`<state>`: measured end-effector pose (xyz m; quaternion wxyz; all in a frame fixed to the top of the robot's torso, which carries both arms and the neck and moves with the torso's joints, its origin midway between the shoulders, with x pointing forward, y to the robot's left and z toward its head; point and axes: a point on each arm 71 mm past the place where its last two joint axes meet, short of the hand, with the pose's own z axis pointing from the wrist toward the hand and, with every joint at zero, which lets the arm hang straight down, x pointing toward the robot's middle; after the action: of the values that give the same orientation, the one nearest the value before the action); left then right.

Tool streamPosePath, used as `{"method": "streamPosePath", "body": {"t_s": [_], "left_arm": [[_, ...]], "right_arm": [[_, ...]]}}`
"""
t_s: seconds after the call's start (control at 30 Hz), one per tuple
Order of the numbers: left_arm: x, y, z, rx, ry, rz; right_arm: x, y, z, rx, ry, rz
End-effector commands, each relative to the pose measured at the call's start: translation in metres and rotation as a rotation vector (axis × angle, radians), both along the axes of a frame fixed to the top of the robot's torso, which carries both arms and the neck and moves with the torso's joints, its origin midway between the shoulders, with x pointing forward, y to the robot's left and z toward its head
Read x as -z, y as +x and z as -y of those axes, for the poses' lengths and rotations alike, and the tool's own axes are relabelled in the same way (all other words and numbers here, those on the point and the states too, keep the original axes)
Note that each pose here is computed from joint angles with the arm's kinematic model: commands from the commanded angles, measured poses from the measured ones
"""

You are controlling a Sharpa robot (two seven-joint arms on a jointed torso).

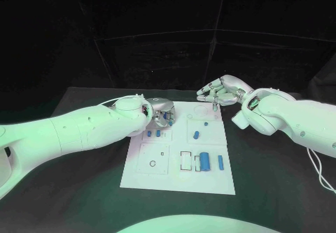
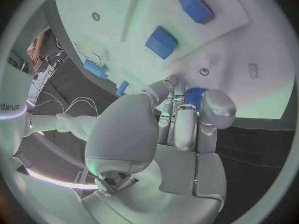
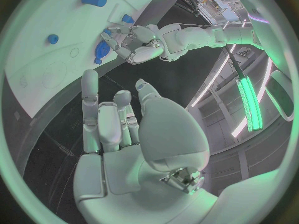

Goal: Assemble the parts on the task board

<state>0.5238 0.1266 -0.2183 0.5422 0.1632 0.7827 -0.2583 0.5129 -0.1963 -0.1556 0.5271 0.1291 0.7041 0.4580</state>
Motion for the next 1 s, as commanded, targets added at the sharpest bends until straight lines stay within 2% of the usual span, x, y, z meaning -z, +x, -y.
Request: {"method": "streamPosePath", "body": {"t_s": [0.03,0.17,0.43,0.53,0.8,1.0], "left_arm": [[-0.0053,-0.0012,-0.001,-0.004,-0.064,0.025],[-0.0090,-0.0035,-0.006,-0.017,-0.093,0.032],[-0.0250,-0.0056,-0.022,-0.048,-0.137,0.059],[-0.0285,-0.0070,-0.030,-0.059,-0.140,0.060],[-0.0275,-0.0101,-0.051,-0.091,-0.108,0.004],[-0.0239,-0.0098,-0.059,-0.096,-0.088,-0.038]], "right_arm": [[-0.001,0.000,0.001,-0.006,0.002,0.006],[-0.001,0.000,0.002,-0.004,0.001,0.006],[-0.001,0.001,0.003,-0.001,0.000,0.005],[-0.001,0.001,0.003,0.000,0.000,0.005],[-0.001,0.001,0.003,0.000,-0.002,0.004],[-0.001,0.002,0.003,-0.001,-0.001,0.004]]}}
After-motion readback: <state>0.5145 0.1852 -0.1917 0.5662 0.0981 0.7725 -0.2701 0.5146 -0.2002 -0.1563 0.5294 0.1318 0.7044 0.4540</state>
